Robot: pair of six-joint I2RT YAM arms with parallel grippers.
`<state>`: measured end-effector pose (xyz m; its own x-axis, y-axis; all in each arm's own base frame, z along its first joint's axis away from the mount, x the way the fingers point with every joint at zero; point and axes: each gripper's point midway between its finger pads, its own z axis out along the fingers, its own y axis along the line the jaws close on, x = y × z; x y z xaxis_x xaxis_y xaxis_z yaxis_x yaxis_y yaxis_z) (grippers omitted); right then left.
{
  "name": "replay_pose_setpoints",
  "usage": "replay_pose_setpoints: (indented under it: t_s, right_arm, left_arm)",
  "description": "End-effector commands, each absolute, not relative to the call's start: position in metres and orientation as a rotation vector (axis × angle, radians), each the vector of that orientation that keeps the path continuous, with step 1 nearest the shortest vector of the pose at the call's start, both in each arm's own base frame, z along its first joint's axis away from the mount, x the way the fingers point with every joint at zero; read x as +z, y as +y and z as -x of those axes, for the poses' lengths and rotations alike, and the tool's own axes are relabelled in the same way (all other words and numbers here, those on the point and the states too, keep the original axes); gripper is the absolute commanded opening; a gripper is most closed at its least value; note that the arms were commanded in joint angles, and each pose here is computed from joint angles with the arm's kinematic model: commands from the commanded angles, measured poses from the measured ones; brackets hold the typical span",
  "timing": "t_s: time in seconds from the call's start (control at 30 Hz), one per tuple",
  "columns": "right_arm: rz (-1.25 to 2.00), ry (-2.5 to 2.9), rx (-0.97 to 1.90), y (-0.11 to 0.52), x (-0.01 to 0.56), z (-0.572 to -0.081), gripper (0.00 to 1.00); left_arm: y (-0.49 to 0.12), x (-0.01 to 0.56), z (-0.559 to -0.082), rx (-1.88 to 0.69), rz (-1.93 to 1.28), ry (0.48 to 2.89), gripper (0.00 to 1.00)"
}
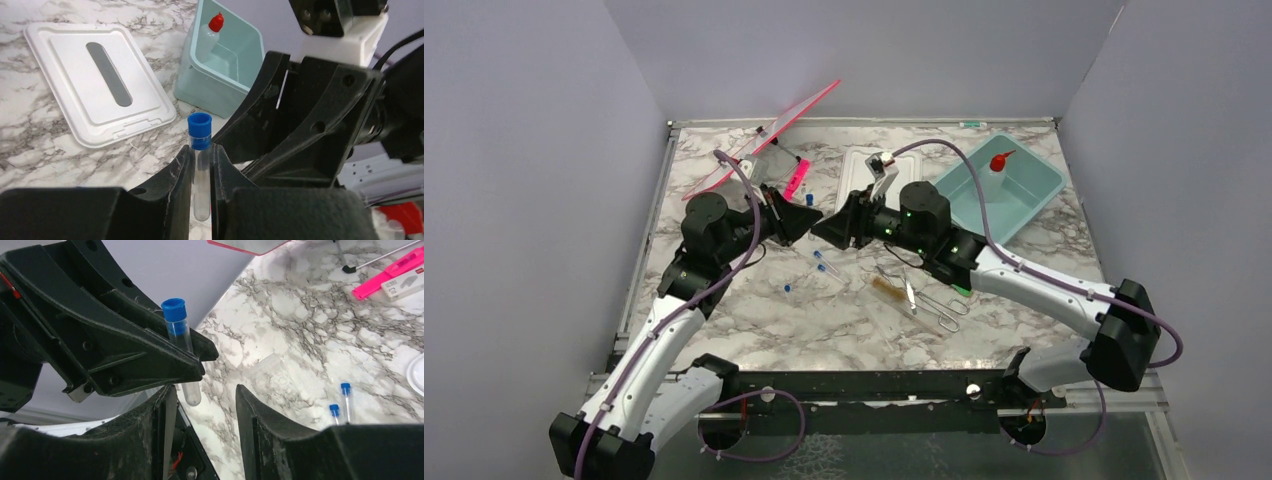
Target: Organize the chemistry lab equipment
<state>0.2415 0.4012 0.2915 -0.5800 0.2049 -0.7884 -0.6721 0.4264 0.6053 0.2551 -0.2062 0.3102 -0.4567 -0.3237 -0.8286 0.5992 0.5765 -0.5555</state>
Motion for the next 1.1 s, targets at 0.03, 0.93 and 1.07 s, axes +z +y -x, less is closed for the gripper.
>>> replay_pose_setpoints:
  t_s: [0.03, 0.93, 1.07]
  right_arm:
    - [0.462, 1.720, 1.263, 0.380, 0.358, -0.230, 0.52]
    - [0.627, 2.042, 1.150, 0.406, 0.346, -0.237, 0.33]
    - [0.649, 2.084, 1.170, 0.408, 0.342, -0.231, 0.35]
  left_arm:
    - [-0.209, 0.339, -0.233, -0.952, -0.610, 1.509, 0.03]
    - [-0.205, 0.331, -0.229, -0.768, -0.861, 1.394, 0.02]
    - [-0.201, 0.328, -0.235, -0.736, -0.840, 1.415, 0.01]
